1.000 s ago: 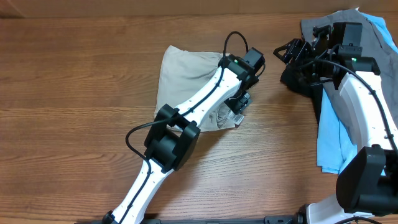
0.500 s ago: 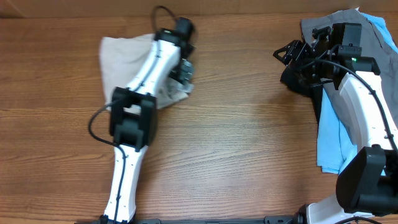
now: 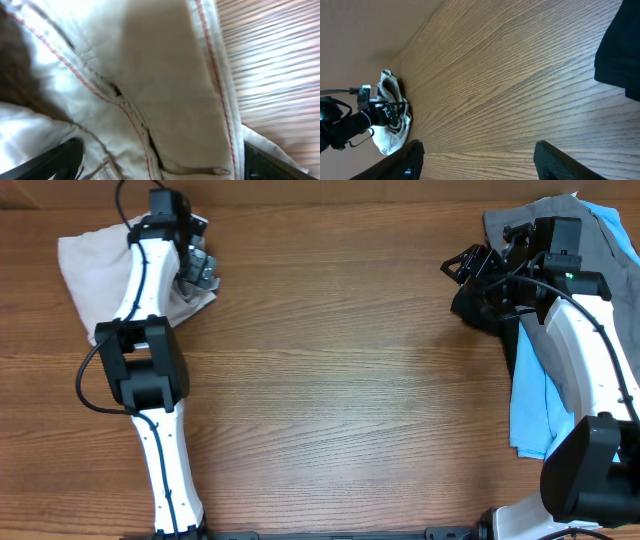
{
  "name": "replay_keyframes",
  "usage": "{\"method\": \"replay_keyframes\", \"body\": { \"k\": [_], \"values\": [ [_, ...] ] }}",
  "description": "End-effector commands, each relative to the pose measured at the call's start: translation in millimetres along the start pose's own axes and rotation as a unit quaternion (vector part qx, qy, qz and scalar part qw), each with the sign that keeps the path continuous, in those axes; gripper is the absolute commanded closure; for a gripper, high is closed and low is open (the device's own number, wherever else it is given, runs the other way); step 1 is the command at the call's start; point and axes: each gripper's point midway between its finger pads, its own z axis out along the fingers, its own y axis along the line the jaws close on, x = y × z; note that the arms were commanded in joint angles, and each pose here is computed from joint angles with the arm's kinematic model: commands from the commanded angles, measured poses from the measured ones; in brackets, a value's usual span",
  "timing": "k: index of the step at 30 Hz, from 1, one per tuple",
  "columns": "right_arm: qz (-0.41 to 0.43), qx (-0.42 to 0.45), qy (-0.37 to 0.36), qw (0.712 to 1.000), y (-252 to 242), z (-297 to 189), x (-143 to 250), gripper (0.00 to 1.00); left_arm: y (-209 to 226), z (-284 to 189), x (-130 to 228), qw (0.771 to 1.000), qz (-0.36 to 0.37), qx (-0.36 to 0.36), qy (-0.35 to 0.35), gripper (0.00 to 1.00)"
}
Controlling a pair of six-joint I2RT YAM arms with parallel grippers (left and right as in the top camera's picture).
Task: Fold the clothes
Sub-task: 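Place the folded shorts at the table's top-left corner with the left gripper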
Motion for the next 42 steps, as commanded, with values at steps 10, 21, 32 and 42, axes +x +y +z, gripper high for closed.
{"method": "replay_keyframes", "body": {
  "k": [10,21,32,42],
  "values": [
    [0.003,0.006,0.002,1.0,-4.8,-1.4,0.4,0.2,43.2,-181.8,-2.1,0.975,-0.224,0.016,-0.004,0.0],
    [-0.016,0.046,0.021,0.999,-21.2,-2.4,11.9,0.15,81.1,-167.8,82.2,0.885,-0.444,0.095,0.102,0.0],
    [-0.019,0.047,0.028,0.998,-22.4,-2.4,15.4,0.14,70.7,-102.9,139.3,0.873,-0.441,0.074,0.193,0.0],
    [-0.023,0.045,0.02,0.998,-21.3,-2.1,11.8,0.14,35.7,-31.9,176.3,0.894,-0.383,0.091,0.214,0.0]
  ]
}}
